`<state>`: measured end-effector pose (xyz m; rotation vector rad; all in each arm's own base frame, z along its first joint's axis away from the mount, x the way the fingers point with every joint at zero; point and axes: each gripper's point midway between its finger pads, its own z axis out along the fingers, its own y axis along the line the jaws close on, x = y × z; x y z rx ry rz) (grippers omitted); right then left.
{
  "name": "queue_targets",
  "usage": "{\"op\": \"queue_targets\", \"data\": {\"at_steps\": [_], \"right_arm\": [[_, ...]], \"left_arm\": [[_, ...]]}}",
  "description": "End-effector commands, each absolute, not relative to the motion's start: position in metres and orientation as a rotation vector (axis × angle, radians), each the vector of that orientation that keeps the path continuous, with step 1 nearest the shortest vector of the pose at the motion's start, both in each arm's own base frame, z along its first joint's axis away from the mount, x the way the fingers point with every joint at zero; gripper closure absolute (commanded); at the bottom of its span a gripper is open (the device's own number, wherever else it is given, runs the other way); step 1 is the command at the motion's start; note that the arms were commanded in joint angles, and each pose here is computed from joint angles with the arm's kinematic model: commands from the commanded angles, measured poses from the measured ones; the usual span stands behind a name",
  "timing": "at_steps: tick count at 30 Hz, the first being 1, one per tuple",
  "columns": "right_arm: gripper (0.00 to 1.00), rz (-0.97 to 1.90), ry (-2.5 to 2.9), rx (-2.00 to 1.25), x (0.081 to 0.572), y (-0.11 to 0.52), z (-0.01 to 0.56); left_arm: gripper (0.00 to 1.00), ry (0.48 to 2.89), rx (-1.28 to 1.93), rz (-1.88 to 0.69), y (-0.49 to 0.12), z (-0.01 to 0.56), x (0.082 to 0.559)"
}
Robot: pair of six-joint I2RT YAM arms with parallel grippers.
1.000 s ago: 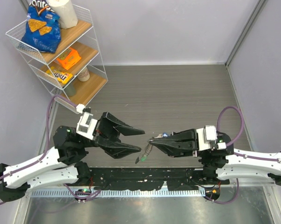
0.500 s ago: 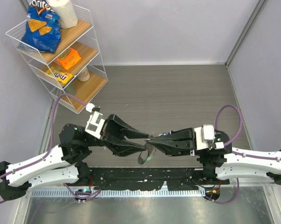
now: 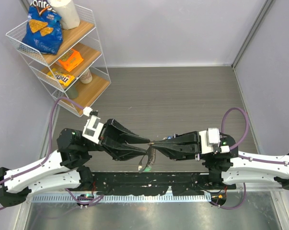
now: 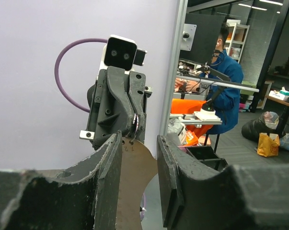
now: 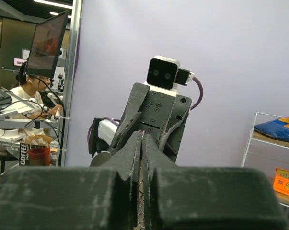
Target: Put the keys on the keyring
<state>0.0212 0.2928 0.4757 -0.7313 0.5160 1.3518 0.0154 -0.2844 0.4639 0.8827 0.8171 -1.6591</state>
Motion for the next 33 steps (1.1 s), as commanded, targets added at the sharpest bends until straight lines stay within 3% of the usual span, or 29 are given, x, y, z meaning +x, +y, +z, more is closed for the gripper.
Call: {"op": "queue_targets", "data": {"at_steps": [1, 14, 21, 26, 33], "right_arm": [[0.95, 1.364, 0.446, -0.681, 0.0170, 0.2794, 0.5034], [0.95, 1.366, 0.453, -0.696, 0.0163, 0.2827, 0.5017], [0.95, 1.372, 0.451, -0.693, 0.0156, 0.2815, 0.5019], [0.95, 1.379, 0.451, -0.695, 0.0149, 0.2819, 0.5013], [0.95, 1.403, 0.454, -0.699, 0.0124, 0.2823, 0.5011]], "left_arm": [[0.61, 0.744, 0.866, -1.665, -0.2756, 0.4861, 0.0102], [0.68, 0.745, 0.870, -1.668, -0.2778, 0.4877, 0.0107], [0.82, 0.744, 0.881, -1.672, -0.2789, 0.4870, 0.0093], [1.00, 0.744, 0.885, -1.672, -0.2794, 0.4870, 0.0092], [1.00, 0.735, 0.901, -1.669, -0.2797, 0.4872, 0.0073]]}}
